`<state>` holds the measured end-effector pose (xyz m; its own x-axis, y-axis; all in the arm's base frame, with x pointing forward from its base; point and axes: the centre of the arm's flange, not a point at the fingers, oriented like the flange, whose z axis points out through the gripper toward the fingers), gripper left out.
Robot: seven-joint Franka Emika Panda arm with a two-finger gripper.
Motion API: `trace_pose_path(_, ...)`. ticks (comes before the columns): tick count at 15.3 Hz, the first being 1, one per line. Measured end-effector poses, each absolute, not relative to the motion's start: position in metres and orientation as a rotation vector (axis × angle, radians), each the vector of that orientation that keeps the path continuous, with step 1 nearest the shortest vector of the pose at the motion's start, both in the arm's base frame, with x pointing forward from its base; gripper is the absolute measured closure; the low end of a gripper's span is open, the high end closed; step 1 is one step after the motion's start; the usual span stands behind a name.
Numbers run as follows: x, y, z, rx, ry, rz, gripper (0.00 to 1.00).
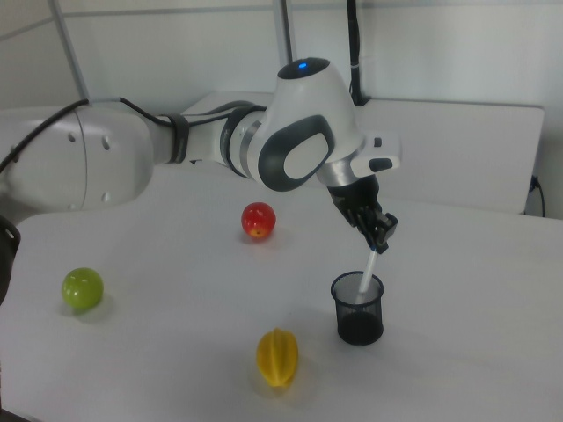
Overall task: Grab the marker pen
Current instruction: 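Lift the marker up out of the pen cup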
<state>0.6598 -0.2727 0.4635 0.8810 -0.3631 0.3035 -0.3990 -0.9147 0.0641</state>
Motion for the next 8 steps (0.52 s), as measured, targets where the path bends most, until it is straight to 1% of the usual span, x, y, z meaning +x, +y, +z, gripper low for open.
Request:
trace_pose_path(4, 0.646, -0.278, 0.51, 2.947, -0.687, 0.554, 0.82)
trace_pose_path(8, 0.628, -0.275, 0.543, 3.0, -0.752, 0.542, 0.82)
